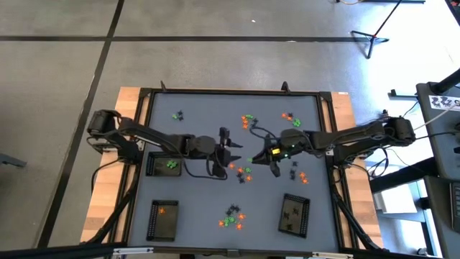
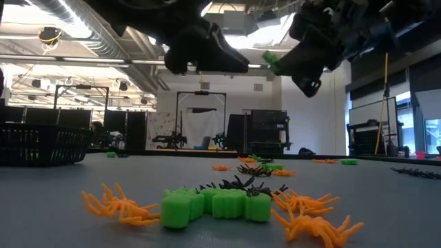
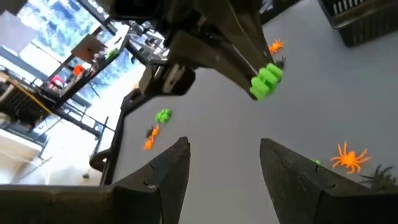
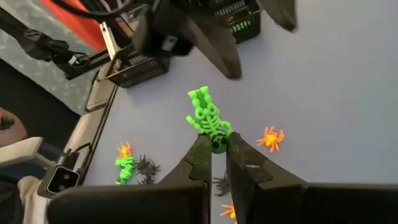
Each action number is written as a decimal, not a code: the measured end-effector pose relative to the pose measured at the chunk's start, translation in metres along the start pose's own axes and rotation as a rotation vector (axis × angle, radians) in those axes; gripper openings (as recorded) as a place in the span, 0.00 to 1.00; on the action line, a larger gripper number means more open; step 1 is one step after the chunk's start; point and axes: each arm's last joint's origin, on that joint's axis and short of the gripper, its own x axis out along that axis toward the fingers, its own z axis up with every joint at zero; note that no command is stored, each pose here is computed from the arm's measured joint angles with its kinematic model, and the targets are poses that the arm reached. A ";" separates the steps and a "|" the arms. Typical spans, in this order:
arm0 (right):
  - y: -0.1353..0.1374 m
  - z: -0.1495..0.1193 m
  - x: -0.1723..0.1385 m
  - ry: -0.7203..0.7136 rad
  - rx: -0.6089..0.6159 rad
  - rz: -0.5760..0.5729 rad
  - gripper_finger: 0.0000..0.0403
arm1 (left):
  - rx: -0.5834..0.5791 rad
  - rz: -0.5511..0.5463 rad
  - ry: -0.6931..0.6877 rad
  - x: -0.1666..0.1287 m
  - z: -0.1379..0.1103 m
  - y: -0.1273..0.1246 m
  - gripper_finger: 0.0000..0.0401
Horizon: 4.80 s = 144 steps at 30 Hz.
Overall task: Sort Halloween decoration
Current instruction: Put the green skeleton toy into the top black bin, then put the black spider toy into the bottom right black bin
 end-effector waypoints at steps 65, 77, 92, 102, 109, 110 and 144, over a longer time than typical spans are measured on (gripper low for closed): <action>-0.010 0.017 0.004 -0.188 -0.178 -0.047 0.06 | -0.344 -0.102 0.699 -0.122 -0.024 0.000 0.01; -0.011 0.017 0.004 -0.193 -0.222 -0.105 0.06 | -0.668 -0.104 0.917 -0.166 -0.030 -0.005 0.12; -0.020 0.012 0.004 -0.164 -0.248 -0.325 0.06 | -0.613 0.106 0.825 -0.166 -0.027 -0.004 0.36; -0.062 0.008 -0.011 -0.064 -0.142 -0.612 0.08 | -0.451 0.064 0.357 -0.142 -0.009 -0.009 0.35; -0.084 0.005 -0.020 0.010 -0.105 -0.669 0.28 | -0.526 0.057 0.047 -0.137 -0.039 -0.017 0.32; -0.086 0.005 -0.021 0.011 -0.098 -0.679 0.32 | -0.538 0.065 -0.012 -0.137 -0.042 -0.018 0.32; -0.172 0.010 0.046 0.413 0.112 -0.790 0.44 | -0.617 0.164 -0.325 -0.140 -0.070 -0.018 0.29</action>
